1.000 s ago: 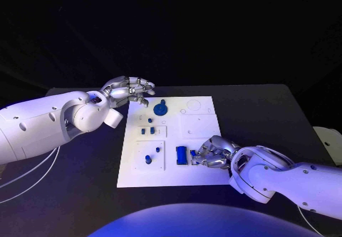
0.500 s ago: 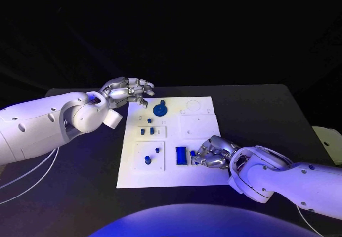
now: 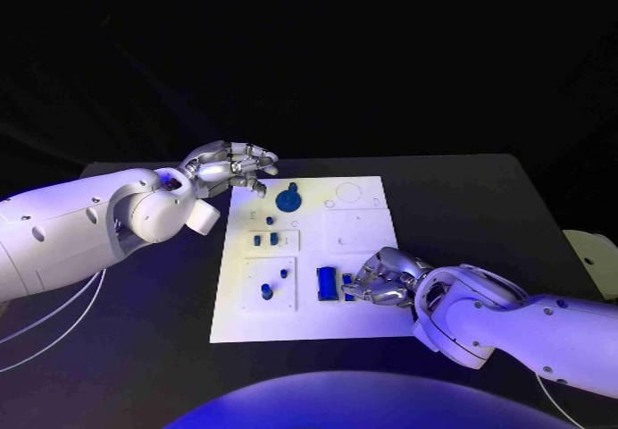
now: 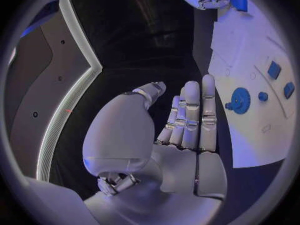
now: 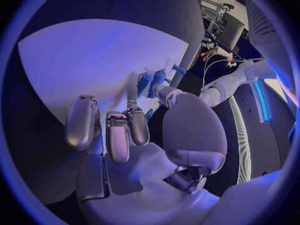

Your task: Assemble the parts on the task board

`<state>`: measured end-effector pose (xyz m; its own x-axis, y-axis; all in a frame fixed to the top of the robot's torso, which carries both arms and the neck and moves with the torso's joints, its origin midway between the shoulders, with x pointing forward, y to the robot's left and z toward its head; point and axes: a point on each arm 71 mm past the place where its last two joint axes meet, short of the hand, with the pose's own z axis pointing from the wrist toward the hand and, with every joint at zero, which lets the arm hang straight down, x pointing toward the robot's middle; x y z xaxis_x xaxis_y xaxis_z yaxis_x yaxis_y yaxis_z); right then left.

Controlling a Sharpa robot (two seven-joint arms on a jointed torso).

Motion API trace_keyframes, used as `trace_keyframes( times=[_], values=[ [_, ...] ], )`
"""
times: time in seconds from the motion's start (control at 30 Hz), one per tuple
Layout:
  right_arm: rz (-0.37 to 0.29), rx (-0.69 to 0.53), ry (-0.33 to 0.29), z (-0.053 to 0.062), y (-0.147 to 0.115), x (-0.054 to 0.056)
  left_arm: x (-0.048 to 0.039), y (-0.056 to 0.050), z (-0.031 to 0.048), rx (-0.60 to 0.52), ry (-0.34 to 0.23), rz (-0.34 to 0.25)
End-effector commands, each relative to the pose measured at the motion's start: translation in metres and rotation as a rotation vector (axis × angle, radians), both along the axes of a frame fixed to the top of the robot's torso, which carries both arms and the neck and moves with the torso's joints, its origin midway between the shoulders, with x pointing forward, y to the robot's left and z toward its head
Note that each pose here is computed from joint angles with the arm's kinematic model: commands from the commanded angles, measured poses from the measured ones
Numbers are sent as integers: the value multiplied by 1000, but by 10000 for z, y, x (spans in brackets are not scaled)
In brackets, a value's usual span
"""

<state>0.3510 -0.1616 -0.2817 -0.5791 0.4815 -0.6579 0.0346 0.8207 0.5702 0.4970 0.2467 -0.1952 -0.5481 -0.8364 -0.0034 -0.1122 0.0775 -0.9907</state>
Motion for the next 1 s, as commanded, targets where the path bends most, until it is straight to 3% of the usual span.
trace_keyframes(
  times=[0.03, 0.43, 1.0],
  values=[
    [30, -6, -1, 0, 7, -14, -5, -24, 12, -8, -7, -14],
    [91, -12, 11, 23, -32, -75, -5, -6, 11, -6, -7, -10],
    [73, -32, 7, -7, -57, -30, -2, 0, 7, -4, -5, -10]
  ],
)
